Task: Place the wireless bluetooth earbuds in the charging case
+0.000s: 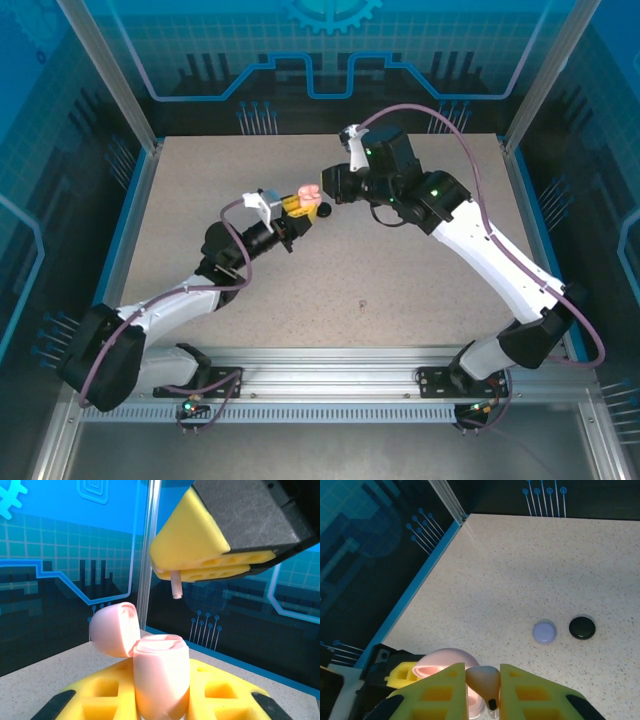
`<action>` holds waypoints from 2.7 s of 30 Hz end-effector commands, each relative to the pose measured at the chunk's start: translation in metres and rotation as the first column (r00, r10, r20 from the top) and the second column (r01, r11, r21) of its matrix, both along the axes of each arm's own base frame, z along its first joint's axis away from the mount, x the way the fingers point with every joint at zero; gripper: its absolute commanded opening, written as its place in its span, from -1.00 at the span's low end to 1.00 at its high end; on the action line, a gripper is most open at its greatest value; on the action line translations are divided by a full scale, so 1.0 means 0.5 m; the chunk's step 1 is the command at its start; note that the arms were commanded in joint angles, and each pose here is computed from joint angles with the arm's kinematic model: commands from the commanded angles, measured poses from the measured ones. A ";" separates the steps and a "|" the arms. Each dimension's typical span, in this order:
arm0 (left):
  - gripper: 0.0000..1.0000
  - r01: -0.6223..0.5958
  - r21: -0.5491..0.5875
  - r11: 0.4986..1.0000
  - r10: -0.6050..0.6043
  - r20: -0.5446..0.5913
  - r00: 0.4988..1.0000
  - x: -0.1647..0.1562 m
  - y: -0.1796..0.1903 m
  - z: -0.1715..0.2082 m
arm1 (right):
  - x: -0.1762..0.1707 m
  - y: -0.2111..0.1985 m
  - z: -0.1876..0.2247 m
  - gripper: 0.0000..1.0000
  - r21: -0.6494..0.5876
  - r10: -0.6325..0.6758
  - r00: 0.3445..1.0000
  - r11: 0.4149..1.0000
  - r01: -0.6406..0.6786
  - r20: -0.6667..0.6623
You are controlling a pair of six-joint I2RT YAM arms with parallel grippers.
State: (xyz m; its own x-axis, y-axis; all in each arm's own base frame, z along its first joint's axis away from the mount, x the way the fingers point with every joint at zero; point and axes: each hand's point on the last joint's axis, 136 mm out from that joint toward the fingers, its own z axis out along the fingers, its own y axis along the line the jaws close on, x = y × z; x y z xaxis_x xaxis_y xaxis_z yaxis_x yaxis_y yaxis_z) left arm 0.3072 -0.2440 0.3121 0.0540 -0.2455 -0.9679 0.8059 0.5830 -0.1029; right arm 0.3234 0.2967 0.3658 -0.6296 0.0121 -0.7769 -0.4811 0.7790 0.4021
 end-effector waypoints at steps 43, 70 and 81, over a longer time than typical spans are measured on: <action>-1.00 -0.074 0.076 0.994 0.041 0.366 0.930 0.003 -0.026 0.105 | -0.048 0.038 0.034 -0.65 0.086 0.098 0.975 0.989 -0.117 0.197; -1.00 -0.082 0.042 0.996 0.061 0.358 0.932 0.002 -0.018 0.118 | -0.062 0.069 -0.050 -0.69 0.020 0.133 0.980 0.990 -0.137 0.147; -1.00 -0.083 0.038 0.996 0.065 0.333 0.941 0.007 -0.017 0.104 | -0.064 0.051 -0.019 -0.03 0.013 0.097 0.982 0.995 -0.100 0.163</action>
